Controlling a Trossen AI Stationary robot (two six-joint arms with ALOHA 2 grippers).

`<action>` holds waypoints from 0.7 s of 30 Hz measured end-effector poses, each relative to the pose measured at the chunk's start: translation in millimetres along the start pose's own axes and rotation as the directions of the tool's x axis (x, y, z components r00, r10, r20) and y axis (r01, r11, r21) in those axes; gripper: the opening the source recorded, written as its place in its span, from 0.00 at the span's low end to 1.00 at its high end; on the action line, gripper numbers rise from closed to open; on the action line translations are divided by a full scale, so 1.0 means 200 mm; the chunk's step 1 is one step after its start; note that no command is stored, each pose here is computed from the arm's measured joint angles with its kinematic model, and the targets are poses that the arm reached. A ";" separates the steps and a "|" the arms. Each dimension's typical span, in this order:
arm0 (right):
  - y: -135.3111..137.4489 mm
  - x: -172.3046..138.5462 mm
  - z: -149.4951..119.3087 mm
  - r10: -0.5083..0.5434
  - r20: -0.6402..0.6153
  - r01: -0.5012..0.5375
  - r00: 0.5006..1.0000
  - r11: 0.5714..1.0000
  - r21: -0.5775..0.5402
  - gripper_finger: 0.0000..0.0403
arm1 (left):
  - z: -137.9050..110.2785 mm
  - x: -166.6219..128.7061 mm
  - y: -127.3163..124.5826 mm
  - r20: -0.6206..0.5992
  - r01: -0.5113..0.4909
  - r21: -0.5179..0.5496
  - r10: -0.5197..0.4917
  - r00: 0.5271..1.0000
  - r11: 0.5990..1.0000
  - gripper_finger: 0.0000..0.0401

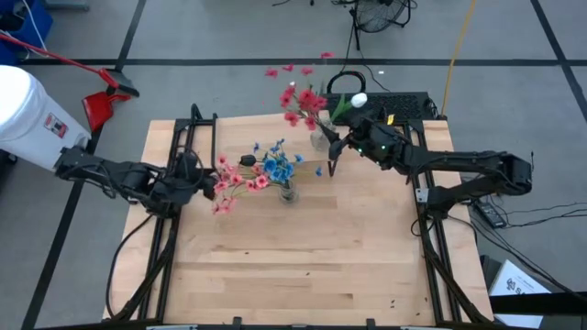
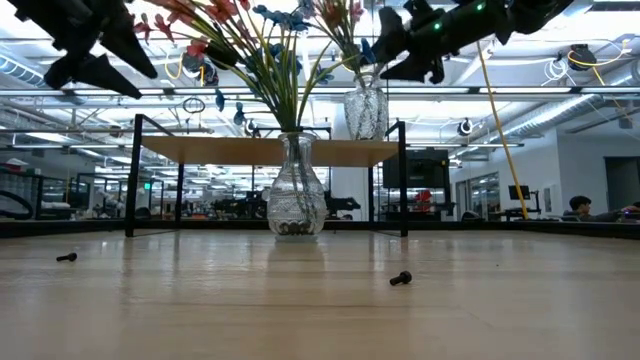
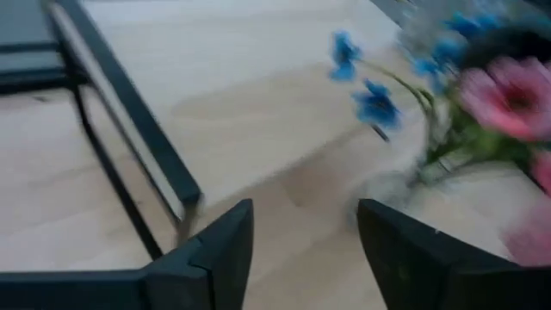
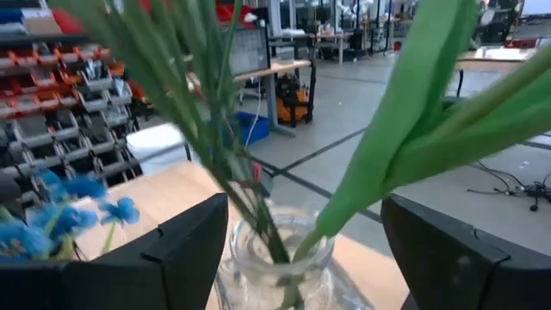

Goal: Pick and place flowers into a vace then onto a shelf
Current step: Put the transparent vase on the shelf

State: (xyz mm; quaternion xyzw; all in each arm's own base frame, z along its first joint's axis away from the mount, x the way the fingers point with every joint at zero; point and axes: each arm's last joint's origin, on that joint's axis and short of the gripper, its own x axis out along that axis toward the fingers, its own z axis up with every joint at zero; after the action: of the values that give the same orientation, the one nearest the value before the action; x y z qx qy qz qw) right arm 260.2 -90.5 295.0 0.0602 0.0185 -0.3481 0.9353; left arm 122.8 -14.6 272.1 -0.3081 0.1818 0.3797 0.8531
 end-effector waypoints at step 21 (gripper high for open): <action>-0.07 -0.32 0.26 0.020 0.178 -0.048 0.984 0.987 0.150 0.73 | -0.30 0.08 -0.35 0.133 0.109 0.065 -0.117 0.984 0.992 0.73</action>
State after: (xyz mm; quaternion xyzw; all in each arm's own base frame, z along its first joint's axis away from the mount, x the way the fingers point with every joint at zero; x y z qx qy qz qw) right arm 202.6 -65.4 350.4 0.1016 -0.0919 -0.3364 0.9317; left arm 182.1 -82.9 245.5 -0.2664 0.1160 0.3457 0.8922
